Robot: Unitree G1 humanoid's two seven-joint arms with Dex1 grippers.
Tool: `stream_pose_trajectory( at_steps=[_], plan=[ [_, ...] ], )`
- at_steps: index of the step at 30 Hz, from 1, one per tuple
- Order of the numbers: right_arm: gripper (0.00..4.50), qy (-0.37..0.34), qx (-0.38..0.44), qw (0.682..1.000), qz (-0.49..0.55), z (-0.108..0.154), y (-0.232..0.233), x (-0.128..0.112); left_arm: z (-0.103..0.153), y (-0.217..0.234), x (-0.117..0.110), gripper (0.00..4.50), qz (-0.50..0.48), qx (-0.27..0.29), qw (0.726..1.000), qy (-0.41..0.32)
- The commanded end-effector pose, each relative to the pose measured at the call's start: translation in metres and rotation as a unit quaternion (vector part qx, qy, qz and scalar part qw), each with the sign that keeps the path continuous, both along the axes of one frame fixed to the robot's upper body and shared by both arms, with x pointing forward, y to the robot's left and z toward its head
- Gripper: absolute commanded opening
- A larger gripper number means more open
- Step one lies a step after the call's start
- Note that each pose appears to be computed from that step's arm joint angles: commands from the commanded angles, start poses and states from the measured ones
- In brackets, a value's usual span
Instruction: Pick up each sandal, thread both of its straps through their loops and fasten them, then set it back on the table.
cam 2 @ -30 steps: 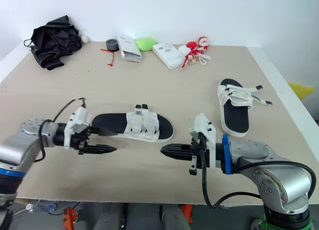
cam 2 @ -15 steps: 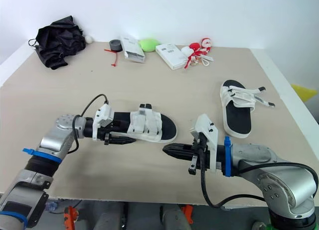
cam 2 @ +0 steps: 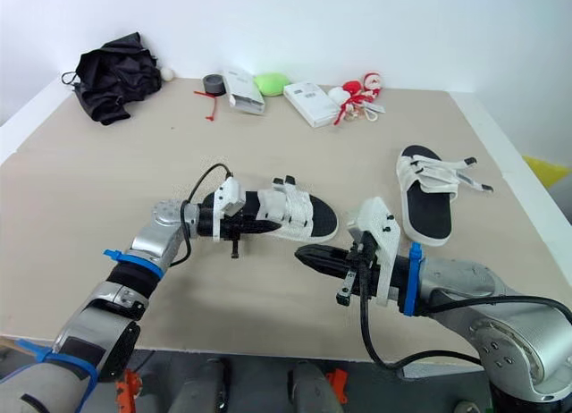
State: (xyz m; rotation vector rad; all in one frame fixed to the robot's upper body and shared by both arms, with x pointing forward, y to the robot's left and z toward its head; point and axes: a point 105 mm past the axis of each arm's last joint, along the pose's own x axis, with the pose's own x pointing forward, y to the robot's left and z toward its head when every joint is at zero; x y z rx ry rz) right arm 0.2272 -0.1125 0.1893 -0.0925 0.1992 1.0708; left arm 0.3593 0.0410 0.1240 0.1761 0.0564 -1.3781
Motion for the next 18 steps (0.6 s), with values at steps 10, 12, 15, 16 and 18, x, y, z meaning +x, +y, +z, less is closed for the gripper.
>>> stream_pose_trajectory(
  at_steps=[10,12,15,16,18],
  plan=[
    [0.00,-0.154,0.075,0.976,-0.131,0.049,-0.022,0.058,0.032,0.141,0.090,0.06,0.520,-0.037,0.853,0.013],
    [0.00,-0.158,0.087,0.977,-0.117,0.050,-0.018,0.058,0.031,0.167,0.092,0.06,0.580,-0.039,0.814,0.011],
    [0.00,-0.156,0.091,0.979,-0.096,0.048,-0.012,0.058,0.026,0.185,0.092,0.06,0.620,-0.040,0.784,0.017],
    [0.00,-0.154,0.092,0.980,-0.083,0.047,-0.009,0.056,0.025,0.186,0.092,0.06,0.624,-0.040,0.780,0.017],
    [0.00,-0.149,0.097,0.983,-0.054,0.045,-0.004,0.051,0.026,0.187,0.092,0.06,0.629,-0.044,0.776,0.015]
  ],
)
